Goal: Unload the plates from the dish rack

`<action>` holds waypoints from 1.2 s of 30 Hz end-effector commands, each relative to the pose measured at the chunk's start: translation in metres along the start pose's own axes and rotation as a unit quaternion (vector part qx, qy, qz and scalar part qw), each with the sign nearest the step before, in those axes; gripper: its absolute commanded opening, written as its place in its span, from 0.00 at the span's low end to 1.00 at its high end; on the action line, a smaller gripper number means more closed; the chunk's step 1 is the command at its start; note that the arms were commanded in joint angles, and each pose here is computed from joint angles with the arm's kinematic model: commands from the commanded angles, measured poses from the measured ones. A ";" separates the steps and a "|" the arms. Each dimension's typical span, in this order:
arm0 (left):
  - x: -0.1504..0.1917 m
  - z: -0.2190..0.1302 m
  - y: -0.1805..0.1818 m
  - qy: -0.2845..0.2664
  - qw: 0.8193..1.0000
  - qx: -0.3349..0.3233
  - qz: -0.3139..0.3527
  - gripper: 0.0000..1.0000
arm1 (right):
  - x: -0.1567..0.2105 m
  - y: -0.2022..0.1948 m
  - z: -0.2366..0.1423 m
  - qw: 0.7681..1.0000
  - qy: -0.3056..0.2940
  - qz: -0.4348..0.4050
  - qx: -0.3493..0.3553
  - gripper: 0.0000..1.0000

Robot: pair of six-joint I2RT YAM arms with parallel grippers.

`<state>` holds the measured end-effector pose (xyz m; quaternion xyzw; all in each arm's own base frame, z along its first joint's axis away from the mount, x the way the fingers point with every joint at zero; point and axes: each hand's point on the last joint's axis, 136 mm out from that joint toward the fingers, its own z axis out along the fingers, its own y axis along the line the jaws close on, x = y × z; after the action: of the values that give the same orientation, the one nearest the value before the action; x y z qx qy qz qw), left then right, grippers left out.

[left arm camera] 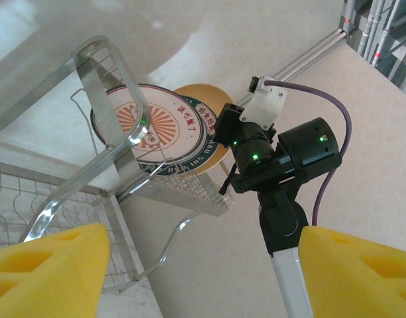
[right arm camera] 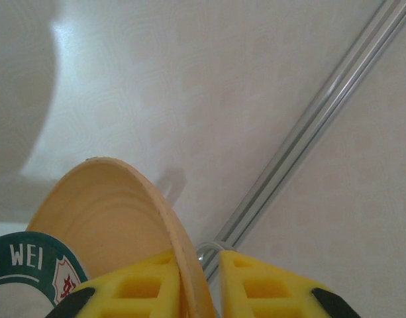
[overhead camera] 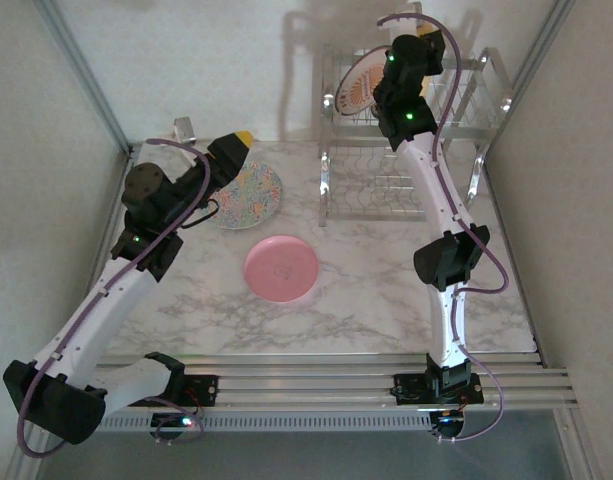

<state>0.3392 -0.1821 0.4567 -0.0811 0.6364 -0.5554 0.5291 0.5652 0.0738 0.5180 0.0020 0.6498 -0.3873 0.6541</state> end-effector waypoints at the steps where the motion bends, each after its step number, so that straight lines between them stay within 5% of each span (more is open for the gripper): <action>1: 0.003 0.002 -0.011 0.006 1.000 0.023 0.002 0.75 | -0.016 -0.026 -0.001 0.999 -0.019 0.038 0.028 0.16; 12: 0.005 0.003 -0.009 0.010 1.000 0.022 0.001 0.75 | -0.028 -0.030 -0.004 0.998 -0.038 0.047 0.027 0.06; 36: 0.005 0.003 -0.014 0.011 1.000 0.028 0.003 0.75 | -0.047 -0.054 -0.009 0.995 -0.071 0.026 0.067 0.00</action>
<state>0.3408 -0.1872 0.4525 -0.0786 0.6410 -0.5569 0.5223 0.5540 0.0690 0.5515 0.0062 0.6081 -0.4184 0.6746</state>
